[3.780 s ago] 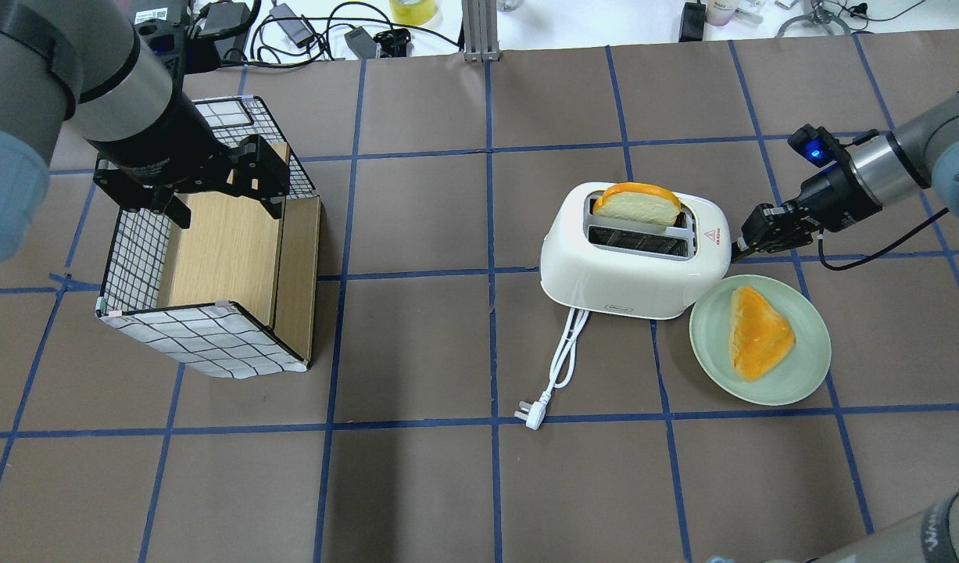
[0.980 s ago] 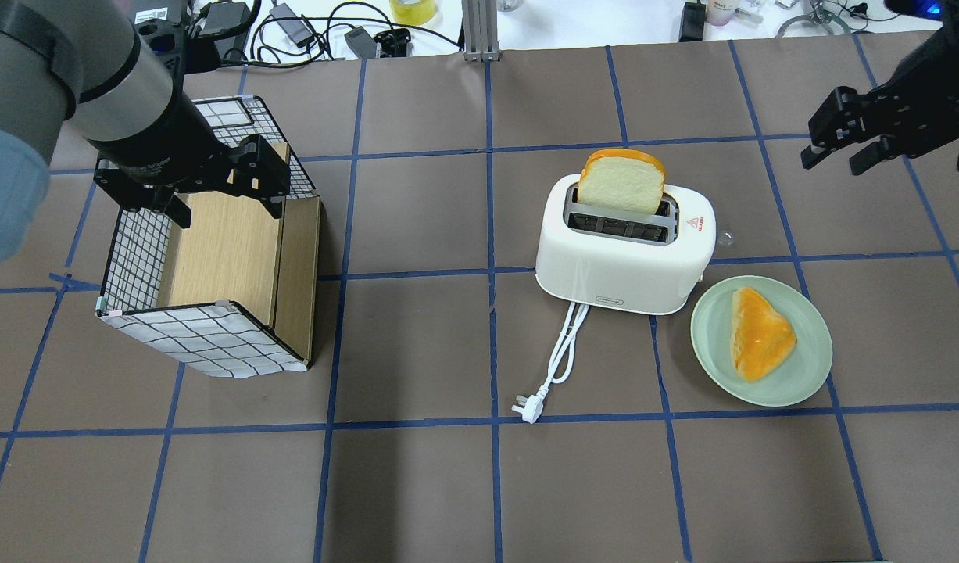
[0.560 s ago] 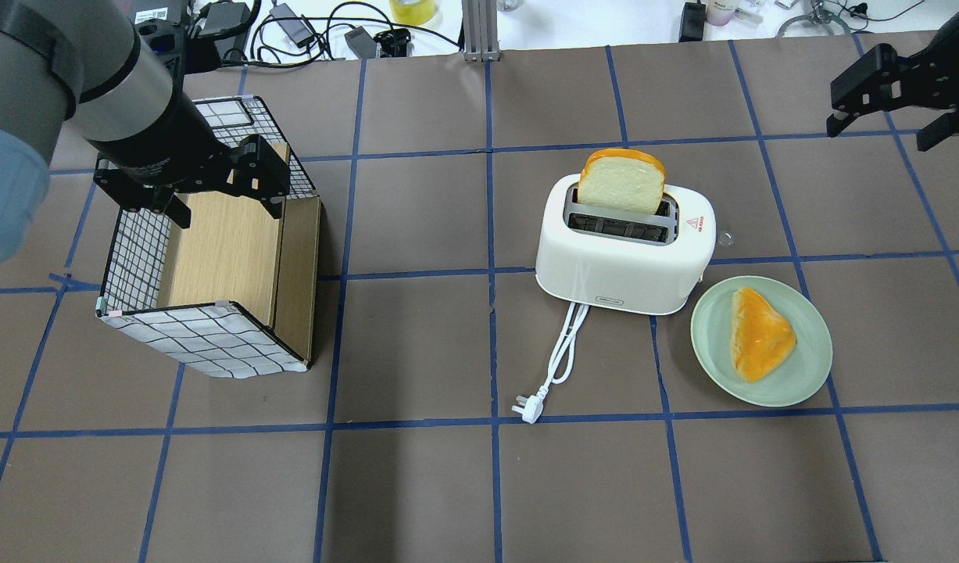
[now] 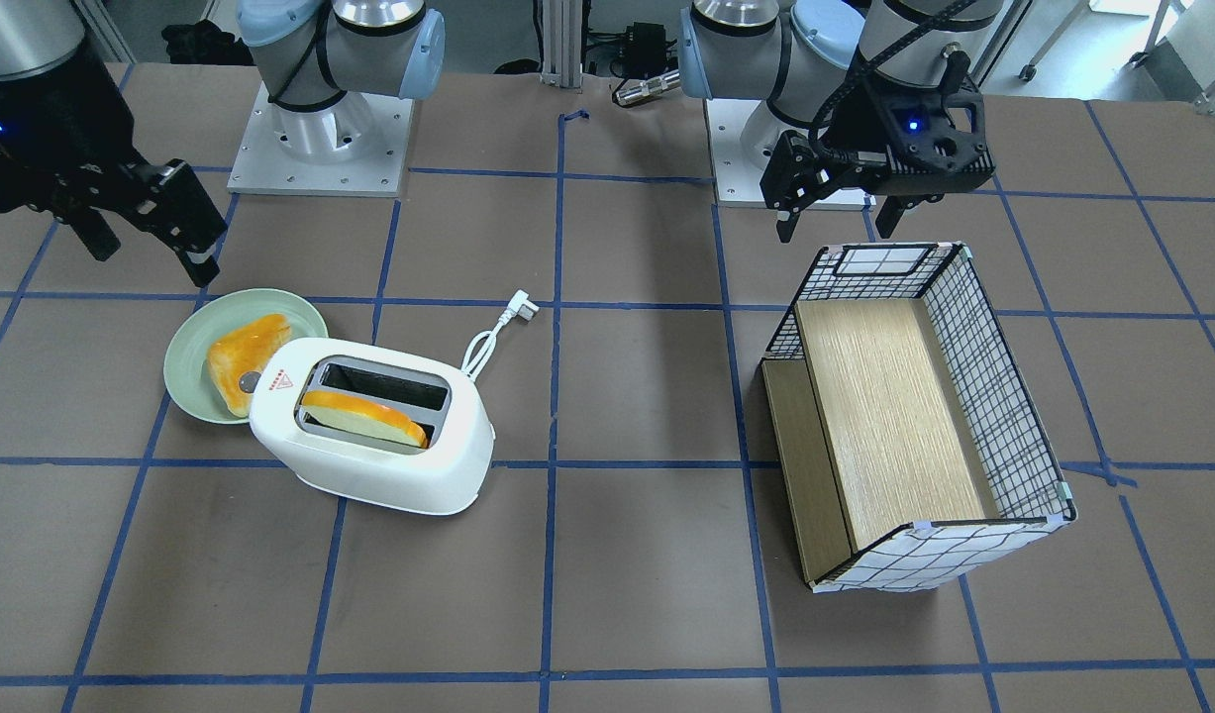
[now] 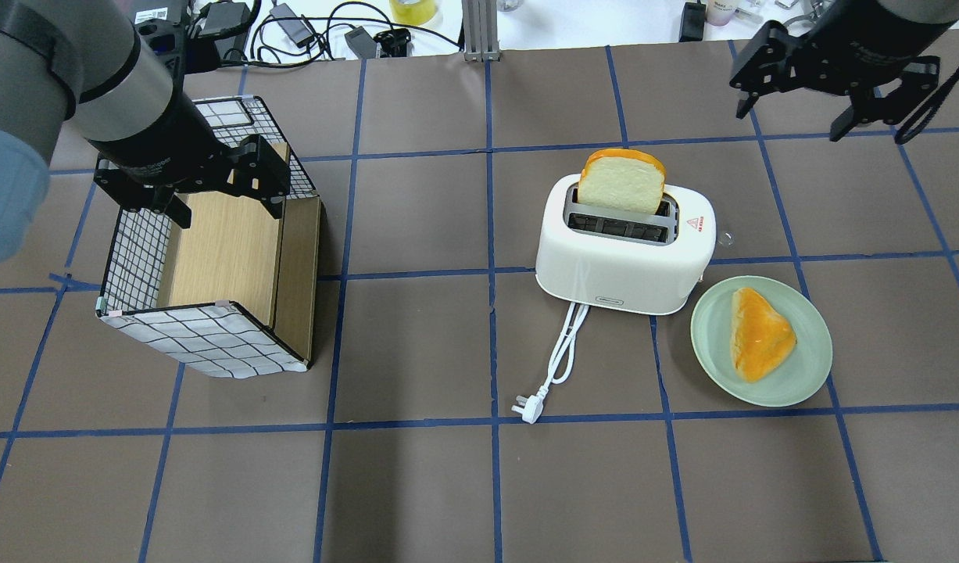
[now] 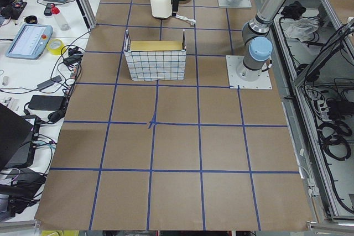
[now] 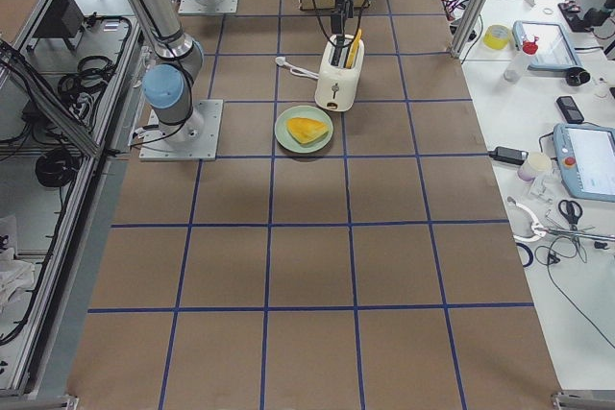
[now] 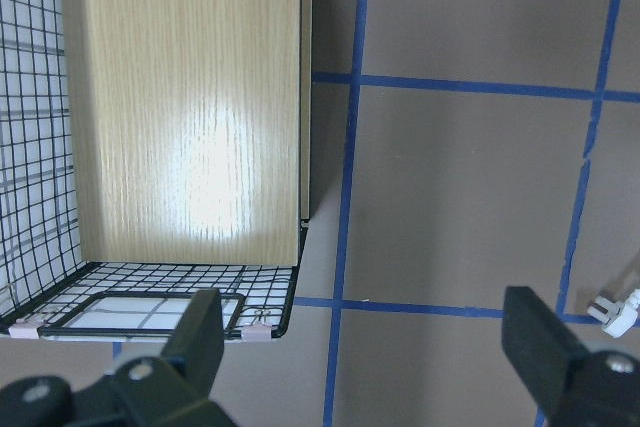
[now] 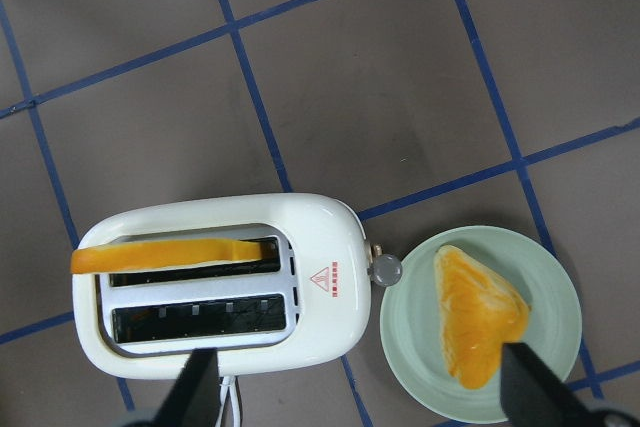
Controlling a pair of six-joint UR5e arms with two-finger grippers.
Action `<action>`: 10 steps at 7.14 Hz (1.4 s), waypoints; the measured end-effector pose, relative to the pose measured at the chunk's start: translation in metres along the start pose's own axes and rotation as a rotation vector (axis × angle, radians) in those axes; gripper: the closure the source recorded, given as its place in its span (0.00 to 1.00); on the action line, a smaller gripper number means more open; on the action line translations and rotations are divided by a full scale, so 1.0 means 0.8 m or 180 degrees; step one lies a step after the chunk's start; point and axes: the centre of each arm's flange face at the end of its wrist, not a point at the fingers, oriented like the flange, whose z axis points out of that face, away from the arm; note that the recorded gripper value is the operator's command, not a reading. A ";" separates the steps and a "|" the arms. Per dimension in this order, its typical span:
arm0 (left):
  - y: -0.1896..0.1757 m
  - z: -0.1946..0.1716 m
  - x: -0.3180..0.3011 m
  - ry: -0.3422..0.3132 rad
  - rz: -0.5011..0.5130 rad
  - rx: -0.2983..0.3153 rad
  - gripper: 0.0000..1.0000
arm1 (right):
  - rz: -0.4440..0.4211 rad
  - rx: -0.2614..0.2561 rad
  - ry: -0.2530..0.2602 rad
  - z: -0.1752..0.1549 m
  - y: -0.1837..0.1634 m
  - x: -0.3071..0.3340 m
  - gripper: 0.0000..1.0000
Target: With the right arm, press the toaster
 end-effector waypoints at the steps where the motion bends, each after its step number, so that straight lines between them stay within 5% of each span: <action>1: 0.000 0.000 0.000 0.0000 0.0000 0.0000 0.00 | -0.0005 0.0019 0.0015 0.003 0.007 -0.022 0.00; 3: 0.000 0.000 0.000 -0.0003 -0.0001 0.0000 0.00 | -0.0223 0.0014 0.0003 0.006 0.022 -0.054 0.00; 6: 0.000 0.000 0.000 -0.0003 -0.0001 0.0000 0.00 | -0.0915 0.0015 -0.0006 0.004 0.025 -0.071 0.00; 10: 0.000 0.000 0.000 -0.0004 0.0000 0.0000 0.00 | -0.1114 0.0012 0.0011 0.003 0.010 -0.057 0.00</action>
